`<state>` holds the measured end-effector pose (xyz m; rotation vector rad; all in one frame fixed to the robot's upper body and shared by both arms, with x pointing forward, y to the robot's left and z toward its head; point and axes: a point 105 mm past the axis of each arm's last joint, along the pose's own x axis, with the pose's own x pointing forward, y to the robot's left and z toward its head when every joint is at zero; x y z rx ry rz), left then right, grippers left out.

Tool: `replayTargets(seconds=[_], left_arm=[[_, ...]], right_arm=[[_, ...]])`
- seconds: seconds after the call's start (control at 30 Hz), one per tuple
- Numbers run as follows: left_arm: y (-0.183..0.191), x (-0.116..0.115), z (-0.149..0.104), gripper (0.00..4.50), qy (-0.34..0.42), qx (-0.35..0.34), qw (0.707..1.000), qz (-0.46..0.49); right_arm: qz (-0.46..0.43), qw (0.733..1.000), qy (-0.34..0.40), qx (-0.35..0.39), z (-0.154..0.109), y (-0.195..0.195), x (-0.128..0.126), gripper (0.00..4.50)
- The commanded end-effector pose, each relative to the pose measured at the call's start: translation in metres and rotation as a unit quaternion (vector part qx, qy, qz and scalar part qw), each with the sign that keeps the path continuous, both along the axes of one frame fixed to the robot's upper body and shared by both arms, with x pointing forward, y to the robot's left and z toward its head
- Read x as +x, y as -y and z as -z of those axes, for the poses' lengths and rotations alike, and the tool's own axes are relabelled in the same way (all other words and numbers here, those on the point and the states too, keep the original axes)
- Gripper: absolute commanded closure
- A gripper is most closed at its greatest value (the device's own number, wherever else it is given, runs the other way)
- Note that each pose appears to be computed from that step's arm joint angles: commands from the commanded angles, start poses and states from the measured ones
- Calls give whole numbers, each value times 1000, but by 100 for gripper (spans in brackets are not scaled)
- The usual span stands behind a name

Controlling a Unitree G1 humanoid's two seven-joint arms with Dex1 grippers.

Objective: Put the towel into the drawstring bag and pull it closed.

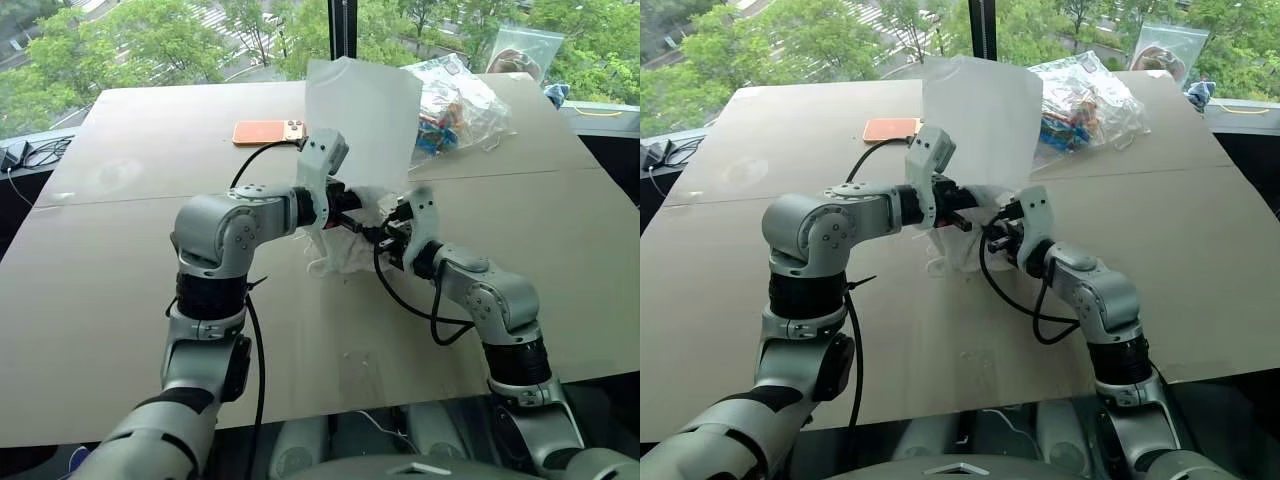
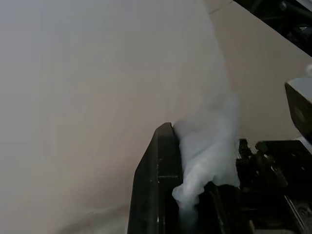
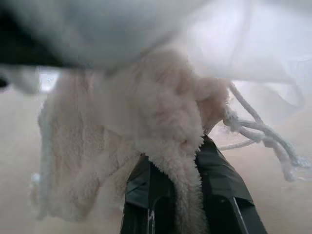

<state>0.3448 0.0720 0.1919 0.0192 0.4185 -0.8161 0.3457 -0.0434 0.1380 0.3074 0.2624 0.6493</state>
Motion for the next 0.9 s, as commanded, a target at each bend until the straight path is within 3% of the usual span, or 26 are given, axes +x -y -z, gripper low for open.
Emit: replayTargets(seconds=[0.03, 0.27, 0.4, 0.57, 0.7, 0.8, 0.9], left_arm=[[-9, -7, 2, 450, -9, 12, 1000, 2], [-17, -1, 1, 450, -21, 9, 1000, -14], [-12, 4, -13, 450, -43, -76, 996, -8], [-11, 13, -30, 450, -125, -156, 979, -25], [-7, 4, -20, 450, -161, -134, 978, 14], [2, -3, -22, 450, -176, -150, 972, 45], [12, -7, -29, 450, -187, -169, 965, 70]], right_arm=[[50, 997, 14, 53, -22, 25, 9, 447], [51, 997, 15, 51, -24, 34, 6, 447], [19, 999, 45, 17, -28, 28, -2, 447], [27, 997, 52, 53, -39, 23, -4, 447], [43, 990, 39, 126, -48, 23, -2, 447], [27, 993, 45, 104, -48, 10, 1, 447], [-9, 997, 75, 34, -41, -14, 3, 447]])
